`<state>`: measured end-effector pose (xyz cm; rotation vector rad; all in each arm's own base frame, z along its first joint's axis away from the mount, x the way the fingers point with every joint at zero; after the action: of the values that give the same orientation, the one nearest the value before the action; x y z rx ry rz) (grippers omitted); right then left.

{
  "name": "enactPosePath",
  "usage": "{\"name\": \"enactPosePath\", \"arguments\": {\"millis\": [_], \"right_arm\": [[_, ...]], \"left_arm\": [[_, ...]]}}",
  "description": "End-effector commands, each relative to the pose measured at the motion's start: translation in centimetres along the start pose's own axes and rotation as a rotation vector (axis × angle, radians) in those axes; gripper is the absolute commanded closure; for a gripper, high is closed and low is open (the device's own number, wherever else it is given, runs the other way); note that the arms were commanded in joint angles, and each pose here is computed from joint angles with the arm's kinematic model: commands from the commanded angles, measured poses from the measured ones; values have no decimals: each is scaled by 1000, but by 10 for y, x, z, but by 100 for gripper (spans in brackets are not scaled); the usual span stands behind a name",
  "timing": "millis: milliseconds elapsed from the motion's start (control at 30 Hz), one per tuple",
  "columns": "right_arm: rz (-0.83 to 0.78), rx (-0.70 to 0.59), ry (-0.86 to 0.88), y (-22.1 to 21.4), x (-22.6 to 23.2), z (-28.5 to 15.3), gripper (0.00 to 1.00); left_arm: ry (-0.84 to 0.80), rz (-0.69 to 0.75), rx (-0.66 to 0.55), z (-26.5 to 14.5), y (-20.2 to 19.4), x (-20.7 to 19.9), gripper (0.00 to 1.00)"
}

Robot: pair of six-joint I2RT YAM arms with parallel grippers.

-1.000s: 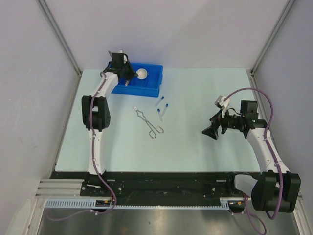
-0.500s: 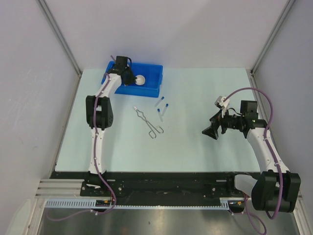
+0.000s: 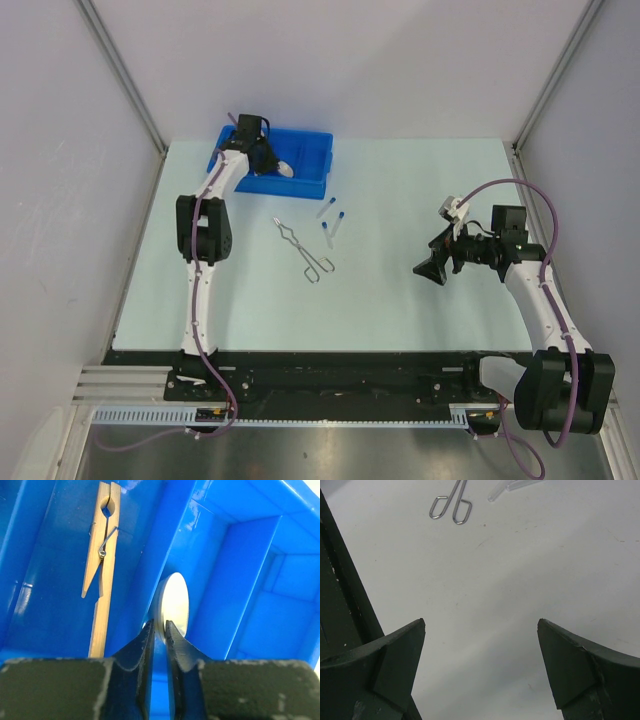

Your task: Organize the chemistry lab equipment

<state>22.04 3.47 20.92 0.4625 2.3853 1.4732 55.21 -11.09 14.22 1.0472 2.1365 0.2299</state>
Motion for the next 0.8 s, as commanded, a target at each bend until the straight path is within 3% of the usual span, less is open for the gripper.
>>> {"name": "enactPosePath", "arguments": {"millis": [0,267,467,633,767], "right_arm": [[-24,-3,-3,1,0,-2,0],[-25,-3,-19,0,-1,-6,0],[-23,-16,-33,-1,-1,-13,0],[-21,-34,-53,-2,1,-20,0],[-43,-40,-78,4,-1,-23,0]], "left_arm": [[-37,25,-42,-22,13,-18,79],[-87,45,-60,-54,23,-32,62],[-155,85,-96,-100,28,-38,32],[-270,127,-185,-158,34,-44,19],[-281,162,-249,-194,21,-24,6]]}}
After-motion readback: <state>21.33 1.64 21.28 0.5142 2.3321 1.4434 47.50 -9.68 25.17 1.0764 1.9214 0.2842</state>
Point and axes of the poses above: each gripper's point midway between its finger pads, its own z axis out along the fingers, its own x axis along the line the jaws close on, y = z × x, the point moved 10 cm from there along -z, back along the fingers, and after that the axes turned 15 degrees about -z, right-handed, at the moved point
